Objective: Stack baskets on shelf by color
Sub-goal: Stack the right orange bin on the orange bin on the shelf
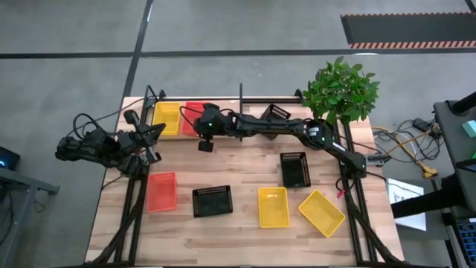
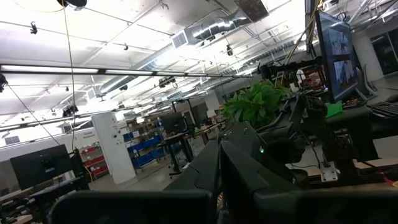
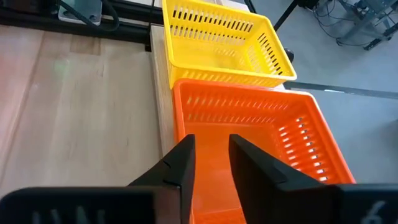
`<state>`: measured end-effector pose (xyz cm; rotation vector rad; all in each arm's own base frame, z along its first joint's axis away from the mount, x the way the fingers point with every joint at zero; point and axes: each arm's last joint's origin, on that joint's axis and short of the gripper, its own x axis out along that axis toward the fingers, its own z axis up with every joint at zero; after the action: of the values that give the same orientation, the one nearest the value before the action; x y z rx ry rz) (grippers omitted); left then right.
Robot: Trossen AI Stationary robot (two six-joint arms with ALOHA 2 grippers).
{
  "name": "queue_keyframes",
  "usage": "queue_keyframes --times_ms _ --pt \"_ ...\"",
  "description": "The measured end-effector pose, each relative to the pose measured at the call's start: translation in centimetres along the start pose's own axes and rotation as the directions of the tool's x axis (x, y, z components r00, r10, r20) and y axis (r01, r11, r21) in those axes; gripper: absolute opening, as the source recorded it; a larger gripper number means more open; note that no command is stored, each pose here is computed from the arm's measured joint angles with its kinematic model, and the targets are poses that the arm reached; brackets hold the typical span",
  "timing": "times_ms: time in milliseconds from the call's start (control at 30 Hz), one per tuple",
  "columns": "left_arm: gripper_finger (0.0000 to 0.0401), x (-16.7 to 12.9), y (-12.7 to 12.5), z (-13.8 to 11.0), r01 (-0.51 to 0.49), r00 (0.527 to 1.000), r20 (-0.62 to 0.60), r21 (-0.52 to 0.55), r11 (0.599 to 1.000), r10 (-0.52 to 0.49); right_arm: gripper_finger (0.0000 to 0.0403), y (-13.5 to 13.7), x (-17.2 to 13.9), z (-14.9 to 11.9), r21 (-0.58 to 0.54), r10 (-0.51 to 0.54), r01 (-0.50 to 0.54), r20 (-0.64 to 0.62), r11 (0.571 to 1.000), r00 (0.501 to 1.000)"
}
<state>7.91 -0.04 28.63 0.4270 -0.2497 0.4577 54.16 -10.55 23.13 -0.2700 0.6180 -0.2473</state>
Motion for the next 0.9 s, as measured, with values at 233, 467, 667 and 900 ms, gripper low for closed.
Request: queue_keyframes --times_ms 233,467,667,900 --pt "0.0 0.0 0.0 -0.1 0.001 1.0 -0.001 0.001 1.0 -0.001 0.0123 -0.1 -0.5 0.6 -0.002 0.0 0.0 0.006 1.0 1.0" --pt "0.0 0.0 -0.1 -0.1 0.002 1.0 -0.003 0.002 1.0 -0.002 0.0122 -0.7 -2.3 2.2 -0.019 0.007 -0.008 -0.012 1.0 1.0" --pt "0.0 0.0 -0.1 -0.1 0.002 1.0 -0.003 0.002 1.0 -0.002 0.0092 -0.9 -2.9 2.3 -0.04 0.023 -0.025 -0.069 0.999 0.997" --pt "0.0 0.0 -0.1 -0.2 0.003 1.0 -0.004 0.003 1.0 -0.003 0.0042 -1.7 -3.2 1.2 -0.08 -0.033 0.018 -0.199 0.997 0.979"
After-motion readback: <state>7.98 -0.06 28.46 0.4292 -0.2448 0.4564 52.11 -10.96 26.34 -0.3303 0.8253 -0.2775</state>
